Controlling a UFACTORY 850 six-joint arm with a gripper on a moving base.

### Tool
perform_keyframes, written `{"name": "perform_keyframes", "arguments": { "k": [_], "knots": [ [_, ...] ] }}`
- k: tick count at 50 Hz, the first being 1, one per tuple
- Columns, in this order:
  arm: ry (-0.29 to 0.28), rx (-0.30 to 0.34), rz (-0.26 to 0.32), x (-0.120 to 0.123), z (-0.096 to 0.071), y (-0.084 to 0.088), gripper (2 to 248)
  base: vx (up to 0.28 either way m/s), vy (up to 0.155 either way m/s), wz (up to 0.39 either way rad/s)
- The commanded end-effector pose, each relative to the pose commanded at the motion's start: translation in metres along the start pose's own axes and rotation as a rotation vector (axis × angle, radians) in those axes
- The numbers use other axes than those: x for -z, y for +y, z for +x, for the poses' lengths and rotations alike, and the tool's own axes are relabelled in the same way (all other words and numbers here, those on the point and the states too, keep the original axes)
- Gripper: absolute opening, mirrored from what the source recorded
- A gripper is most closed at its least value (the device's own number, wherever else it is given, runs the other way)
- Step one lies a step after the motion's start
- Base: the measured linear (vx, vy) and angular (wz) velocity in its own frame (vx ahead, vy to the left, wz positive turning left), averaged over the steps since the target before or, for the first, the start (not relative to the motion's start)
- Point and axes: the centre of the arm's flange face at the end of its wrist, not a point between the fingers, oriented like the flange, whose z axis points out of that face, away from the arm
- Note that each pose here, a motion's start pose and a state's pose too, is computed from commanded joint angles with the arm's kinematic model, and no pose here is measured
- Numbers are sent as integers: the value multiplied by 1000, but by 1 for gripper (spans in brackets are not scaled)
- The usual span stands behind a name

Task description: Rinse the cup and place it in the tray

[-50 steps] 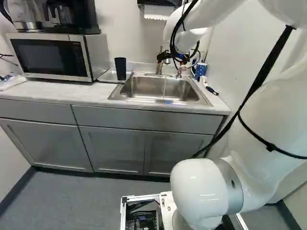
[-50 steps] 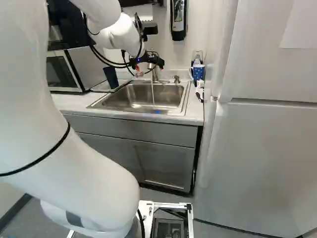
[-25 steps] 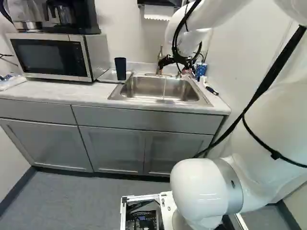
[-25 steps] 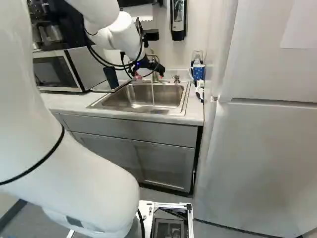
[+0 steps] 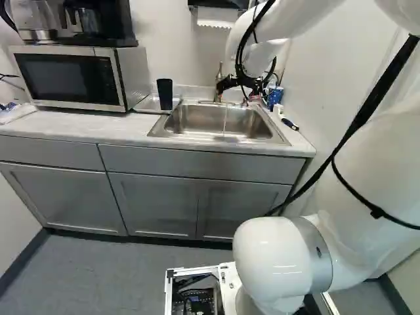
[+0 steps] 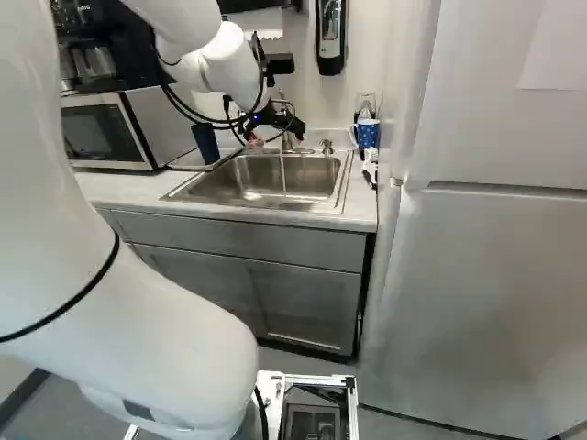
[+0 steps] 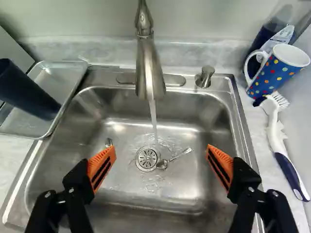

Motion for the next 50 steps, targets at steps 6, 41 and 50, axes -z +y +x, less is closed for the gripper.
{"name": "perform_keyframes", "arguments": {
  "k": [6, 41, 50],
  "knots": [
    [54, -5, 0, 0, 5, 0, 247, 0, 0, 0],
    [329, -9, -1, 14, 41, 0, 247, 0, 0, 0],
    [347, -8, 0, 16, 53, -1, 247, 0, 0, 0]
  ]
}}
